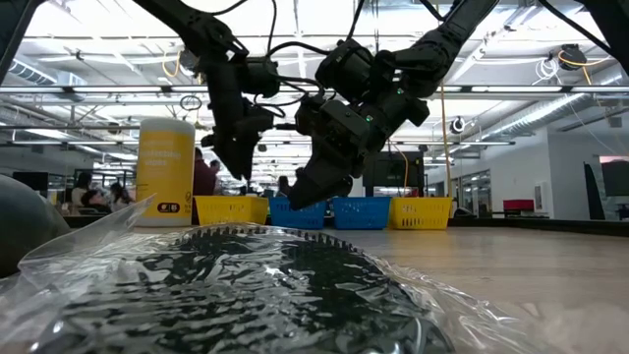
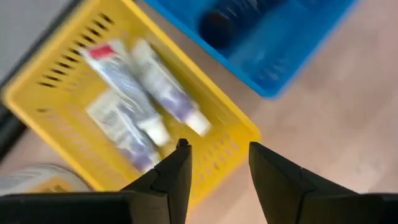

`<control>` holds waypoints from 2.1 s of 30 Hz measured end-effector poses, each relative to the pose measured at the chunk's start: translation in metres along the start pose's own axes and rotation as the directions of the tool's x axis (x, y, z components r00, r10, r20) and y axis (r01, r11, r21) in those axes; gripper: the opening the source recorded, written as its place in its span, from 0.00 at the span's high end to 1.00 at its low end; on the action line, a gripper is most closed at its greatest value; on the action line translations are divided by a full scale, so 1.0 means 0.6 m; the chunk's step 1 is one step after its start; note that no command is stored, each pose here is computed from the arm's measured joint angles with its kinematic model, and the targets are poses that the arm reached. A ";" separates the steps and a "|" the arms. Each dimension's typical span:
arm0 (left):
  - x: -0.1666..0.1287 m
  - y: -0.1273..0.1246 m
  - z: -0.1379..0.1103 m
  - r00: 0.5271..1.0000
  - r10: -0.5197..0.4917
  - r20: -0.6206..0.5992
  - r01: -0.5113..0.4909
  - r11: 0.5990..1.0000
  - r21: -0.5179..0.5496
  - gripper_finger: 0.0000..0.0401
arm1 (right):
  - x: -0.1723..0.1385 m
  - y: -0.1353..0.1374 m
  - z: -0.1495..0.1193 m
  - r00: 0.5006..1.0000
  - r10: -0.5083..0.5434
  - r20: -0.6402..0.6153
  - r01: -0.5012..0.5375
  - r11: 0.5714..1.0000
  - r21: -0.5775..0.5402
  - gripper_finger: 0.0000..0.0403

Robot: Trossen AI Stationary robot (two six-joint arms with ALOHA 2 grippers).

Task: Pick & Place Travel size toiletries
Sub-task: Put the hairbrush into the right blue bin

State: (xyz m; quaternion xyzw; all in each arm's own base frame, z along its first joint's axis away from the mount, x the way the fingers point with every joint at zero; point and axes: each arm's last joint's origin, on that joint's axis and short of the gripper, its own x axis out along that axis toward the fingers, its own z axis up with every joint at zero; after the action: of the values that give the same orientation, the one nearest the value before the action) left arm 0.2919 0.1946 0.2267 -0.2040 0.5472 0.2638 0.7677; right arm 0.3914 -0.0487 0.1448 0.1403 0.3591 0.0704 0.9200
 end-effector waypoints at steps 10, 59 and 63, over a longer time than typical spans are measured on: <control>-0.033 -0.075 -0.043 0.985 -0.083 -0.148 0.109 0.979 0.171 0.61 | 0.000 0.000 0.000 1.000 0.000 0.000 0.000 1.000 0.000 0.68; -0.070 -0.322 -0.165 0.965 -0.184 -0.189 0.252 0.855 0.454 0.61 | 0.051 0.213 -0.086 0.963 -0.236 -0.131 0.118 0.802 -0.585 0.68; -0.071 -0.326 -0.167 0.964 -0.187 -0.188 0.255 0.850 0.461 0.61 | 0.058 0.212 -0.093 0.959 -0.243 -0.147 0.111 0.798 -0.592 0.68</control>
State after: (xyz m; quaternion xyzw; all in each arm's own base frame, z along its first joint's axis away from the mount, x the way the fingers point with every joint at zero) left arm 0.3301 -0.0253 0.2397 -0.0862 0.6195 0.0151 0.7801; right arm 0.3753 0.0917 0.1224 -0.1882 0.4299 0.1041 0.8769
